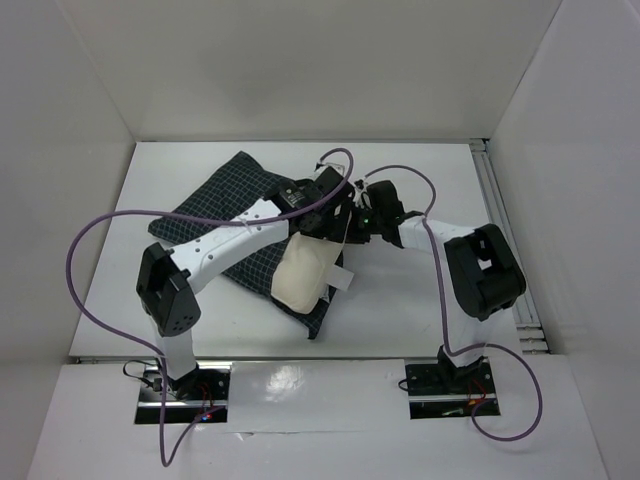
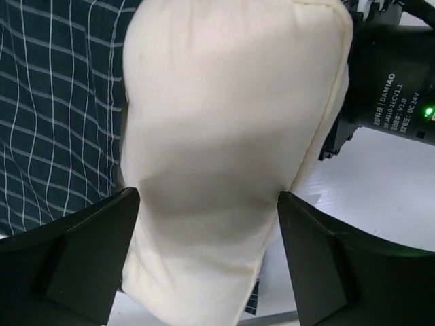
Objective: Put the pillow into the pillowcase
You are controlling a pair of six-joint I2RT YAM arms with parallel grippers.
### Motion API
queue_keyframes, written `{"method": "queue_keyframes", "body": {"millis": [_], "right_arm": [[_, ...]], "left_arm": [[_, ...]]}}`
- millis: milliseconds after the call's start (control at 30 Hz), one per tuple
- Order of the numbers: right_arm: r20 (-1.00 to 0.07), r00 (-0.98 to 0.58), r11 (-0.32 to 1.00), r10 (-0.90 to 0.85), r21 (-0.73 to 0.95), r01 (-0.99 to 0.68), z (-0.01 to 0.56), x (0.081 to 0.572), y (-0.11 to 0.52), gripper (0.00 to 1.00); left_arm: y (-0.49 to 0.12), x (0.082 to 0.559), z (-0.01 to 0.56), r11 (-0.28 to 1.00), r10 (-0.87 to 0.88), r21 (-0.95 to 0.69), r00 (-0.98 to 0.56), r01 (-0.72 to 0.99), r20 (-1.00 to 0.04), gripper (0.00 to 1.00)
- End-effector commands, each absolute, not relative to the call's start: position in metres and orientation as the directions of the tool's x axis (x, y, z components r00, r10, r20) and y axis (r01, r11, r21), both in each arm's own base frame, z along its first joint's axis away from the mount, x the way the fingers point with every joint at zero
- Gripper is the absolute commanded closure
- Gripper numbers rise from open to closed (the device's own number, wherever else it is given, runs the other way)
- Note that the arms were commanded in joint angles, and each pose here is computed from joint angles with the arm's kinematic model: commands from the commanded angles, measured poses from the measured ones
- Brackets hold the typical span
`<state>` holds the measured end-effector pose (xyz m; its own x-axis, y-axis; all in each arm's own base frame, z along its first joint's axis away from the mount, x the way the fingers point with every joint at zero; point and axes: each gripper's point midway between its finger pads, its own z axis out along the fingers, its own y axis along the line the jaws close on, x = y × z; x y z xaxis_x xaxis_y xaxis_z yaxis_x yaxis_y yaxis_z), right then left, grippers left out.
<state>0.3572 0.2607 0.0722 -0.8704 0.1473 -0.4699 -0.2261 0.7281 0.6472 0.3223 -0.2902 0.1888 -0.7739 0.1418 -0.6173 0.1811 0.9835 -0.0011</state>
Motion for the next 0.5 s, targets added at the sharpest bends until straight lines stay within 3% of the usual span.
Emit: {"method": "queue_keyframes", "body": {"millis": [0, 133, 200, 300, 333, 367, 433, 467], "right_arm": [[-0.522, -0.840, 0.719, 0.146, 0.639, -0.273, 0.098, 0.360, 0.254, 1.00], [-0.516, -0.844, 0.709, 0.146, 0.650, -0.275, 0.102, 0.361, 0.254, 1.00], [-0.516, -0.842, 0.712, 0.156, 0.650, -0.266, 0.102, 0.364, 0.249, 1.00], [-0.516, -0.839, 0.704, 0.173, 0.661, -0.261, 0.105, 0.369, 0.242, 1.00], [-0.510, -0.841, 0.710, 0.184, 0.661, -0.245, 0.101, 0.372, 0.236, 1.00], [-0.509, -0.839, 0.712, 0.192, 0.661, -0.238, 0.101, 0.375, 0.233, 1.00], [-0.510, -0.833, 0.707, 0.214, 0.670, -0.228, 0.108, 0.385, 0.229, 0.94], [-0.518, -0.824, 0.709, 0.229, 0.669, -0.223, 0.112, 0.391, 0.223, 0.85]], "left_arm": [[-0.308, 0.337, 0.191, 0.946, 0.266, 0.037, -0.706, 0.321, -0.657, 0.04], [-0.320, 0.346, 0.173, 0.919, 0.294, -0.009, -0.700, 0.394, -0.651, 0.03], [-0.327, 0.350, 0.155, 0.906, 0.285, -0.076, -0.733, 0.417, -0.618, 0.08], [-0.324, 0.355, 0.132, 0.894, 0.256, -0.175, -0.790, 0.413, -0.558, 0.47], [-0.322, 0.360, 0.133, 0.897, 0.219, -0.209, -0.803, 0.389, -0.555, 0.68], [-0.310, 0.368, 0.129, 0.910, 0.173, -0.236, -0.828, 0.342, -0.534, 0.99], [-0.300, 0.376, 0.126, 0.919, 0.094, -0.289, -0.861, 0.267, -0.499, 1.00], [-0.297, 0.381, 0.133, 0.916, 0.065, -0.311, -0.859, 0.253, -0.507, 1.00]]}}
